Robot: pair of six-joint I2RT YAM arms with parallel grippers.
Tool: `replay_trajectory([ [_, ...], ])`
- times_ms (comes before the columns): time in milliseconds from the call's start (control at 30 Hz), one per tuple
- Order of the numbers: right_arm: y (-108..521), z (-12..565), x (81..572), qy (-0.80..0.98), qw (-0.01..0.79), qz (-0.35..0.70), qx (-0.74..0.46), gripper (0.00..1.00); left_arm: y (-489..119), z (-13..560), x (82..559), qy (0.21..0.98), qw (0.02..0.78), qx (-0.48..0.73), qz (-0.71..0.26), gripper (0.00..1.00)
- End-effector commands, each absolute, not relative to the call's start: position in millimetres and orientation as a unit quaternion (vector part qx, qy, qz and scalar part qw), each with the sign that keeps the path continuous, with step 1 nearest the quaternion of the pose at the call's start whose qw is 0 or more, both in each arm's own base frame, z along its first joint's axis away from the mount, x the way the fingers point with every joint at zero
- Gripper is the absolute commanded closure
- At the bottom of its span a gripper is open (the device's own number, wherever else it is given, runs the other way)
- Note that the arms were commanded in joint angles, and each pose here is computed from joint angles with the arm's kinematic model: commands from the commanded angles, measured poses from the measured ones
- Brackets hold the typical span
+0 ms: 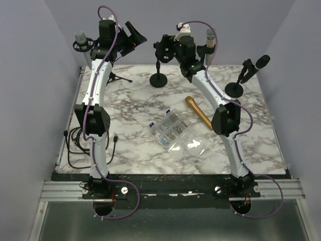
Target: Remove the microphone from the stand
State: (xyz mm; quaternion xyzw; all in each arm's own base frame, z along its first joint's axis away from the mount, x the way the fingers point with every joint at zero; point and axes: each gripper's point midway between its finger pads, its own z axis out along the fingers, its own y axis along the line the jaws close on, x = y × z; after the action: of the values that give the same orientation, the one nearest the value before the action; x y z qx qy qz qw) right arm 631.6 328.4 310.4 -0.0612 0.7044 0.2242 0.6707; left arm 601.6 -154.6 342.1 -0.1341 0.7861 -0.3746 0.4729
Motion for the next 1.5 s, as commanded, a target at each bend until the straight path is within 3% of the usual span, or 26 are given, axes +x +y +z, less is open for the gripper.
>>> replay_trajectory([
  [0, 325, 301, 638, 0.707, 0.679, 0.189, -0.061, 0.08, -174, 361, 574, 0.787, 0.461, -0.092, -0.399, 0.07],
  [200, 326, 286, 650, 0.699, 0.692, 0.157, -0.093, 0.13, -180, 386, 536, 0.794, 0.491, -0.059, -0.354, 0.08],
  [467, 329, 230, 660, 0.718, 0.665, 0.088, -0.186, 0.21, -184, 423, 505, 0.780, 0.504, -0.046, -0.369, 0.09],
  [733, 317, 117, 648, 0.783, 0.557, 0.026, -0.275, 0.24, -173, 423, 481, 0.801, 0.501, -0.038, -0.326, 0.10],
  [1000, 312, 39, 623, 0.826, 0.470, 0.032, -0.308, 0.27, -161, 393, 458, 0.829, 0.477, -0.028, -0.290, 0.11],
  [1300, 311, 44, 636, 0.819, 0.490, 0.017, -0.297, 0.24, -146, 371, 431, 0.844, 0.473, -0.015, -0.253, 0.12],
  [1467, 327, 125, 643, 0.784, 0.556, 0.066, -0.268, 0.13, -119, 384, 421, 0.825, 0.508, -0.029, -0.245, 0.09],
])
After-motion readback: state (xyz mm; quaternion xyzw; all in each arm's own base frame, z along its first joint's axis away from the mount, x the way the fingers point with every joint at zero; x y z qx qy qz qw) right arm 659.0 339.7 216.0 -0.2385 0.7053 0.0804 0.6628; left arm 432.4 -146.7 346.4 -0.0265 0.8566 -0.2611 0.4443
